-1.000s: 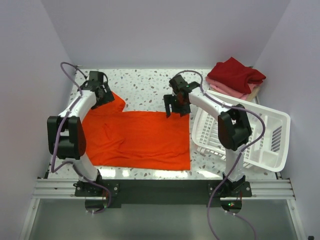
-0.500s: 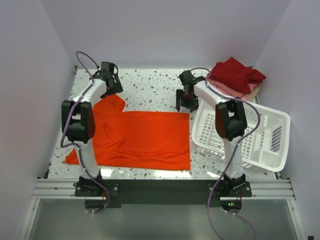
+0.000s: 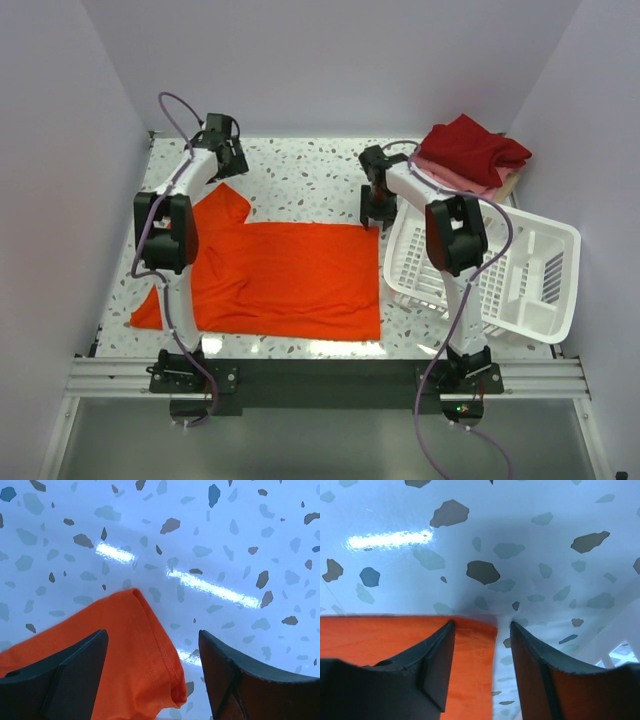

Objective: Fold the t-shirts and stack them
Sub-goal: Fold the tshirt

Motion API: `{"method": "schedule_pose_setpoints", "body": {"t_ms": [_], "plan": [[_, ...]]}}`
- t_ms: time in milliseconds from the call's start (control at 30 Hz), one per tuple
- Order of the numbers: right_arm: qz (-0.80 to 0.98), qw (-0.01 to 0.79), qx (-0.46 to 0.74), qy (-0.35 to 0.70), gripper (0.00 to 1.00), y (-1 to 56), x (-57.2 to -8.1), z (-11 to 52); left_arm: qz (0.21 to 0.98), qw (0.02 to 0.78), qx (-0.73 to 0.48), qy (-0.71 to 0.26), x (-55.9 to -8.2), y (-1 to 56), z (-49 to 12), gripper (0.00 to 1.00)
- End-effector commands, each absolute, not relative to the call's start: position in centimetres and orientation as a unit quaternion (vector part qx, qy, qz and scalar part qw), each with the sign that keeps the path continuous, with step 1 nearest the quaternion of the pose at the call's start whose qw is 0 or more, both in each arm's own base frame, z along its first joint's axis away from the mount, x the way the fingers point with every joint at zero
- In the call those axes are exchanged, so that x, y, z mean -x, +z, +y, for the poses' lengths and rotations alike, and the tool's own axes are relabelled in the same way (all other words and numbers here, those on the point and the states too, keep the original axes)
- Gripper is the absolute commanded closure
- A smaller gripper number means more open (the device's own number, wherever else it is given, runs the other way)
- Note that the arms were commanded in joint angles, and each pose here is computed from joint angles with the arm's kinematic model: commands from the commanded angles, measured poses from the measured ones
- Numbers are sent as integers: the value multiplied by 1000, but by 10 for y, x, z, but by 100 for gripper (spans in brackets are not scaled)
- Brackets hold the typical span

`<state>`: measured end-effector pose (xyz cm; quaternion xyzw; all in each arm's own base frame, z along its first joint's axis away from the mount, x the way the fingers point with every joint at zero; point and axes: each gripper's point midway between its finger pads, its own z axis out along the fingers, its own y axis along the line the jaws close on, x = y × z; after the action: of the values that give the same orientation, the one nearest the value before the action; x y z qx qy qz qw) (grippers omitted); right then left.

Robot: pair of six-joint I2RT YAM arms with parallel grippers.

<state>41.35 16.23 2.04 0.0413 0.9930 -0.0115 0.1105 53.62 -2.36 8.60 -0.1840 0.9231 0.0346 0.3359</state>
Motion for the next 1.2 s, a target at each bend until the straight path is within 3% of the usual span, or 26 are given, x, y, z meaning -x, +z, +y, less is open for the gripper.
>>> {"method": "schedule_pose_setpoints", "body": {"t_ms": [0, 200, 800, 967, 1167], "plan": [[993, 101, -57, -5, 50, 23, -412, 163, 917, 356, 174, 49, -555, 98, -19, 22], [994, 90, -64, 8, 73, 18, -410, 169, 916, 354, 177, 66, -562, 87, -14, 22], [993, 87, -78, 13, 78, 21, -409, 172, 920, 325, 200, 88, -570, 43, 10, 36], [993, 89, -82, 17, 79, 22, -411, 173, 921, 320, 202, 93, -571, 36, 14, 48], [992, 91, -82, 23, 80, 23, -412, 176, 923, 316, 199, 94, -572, 31, 18, 70]]}}
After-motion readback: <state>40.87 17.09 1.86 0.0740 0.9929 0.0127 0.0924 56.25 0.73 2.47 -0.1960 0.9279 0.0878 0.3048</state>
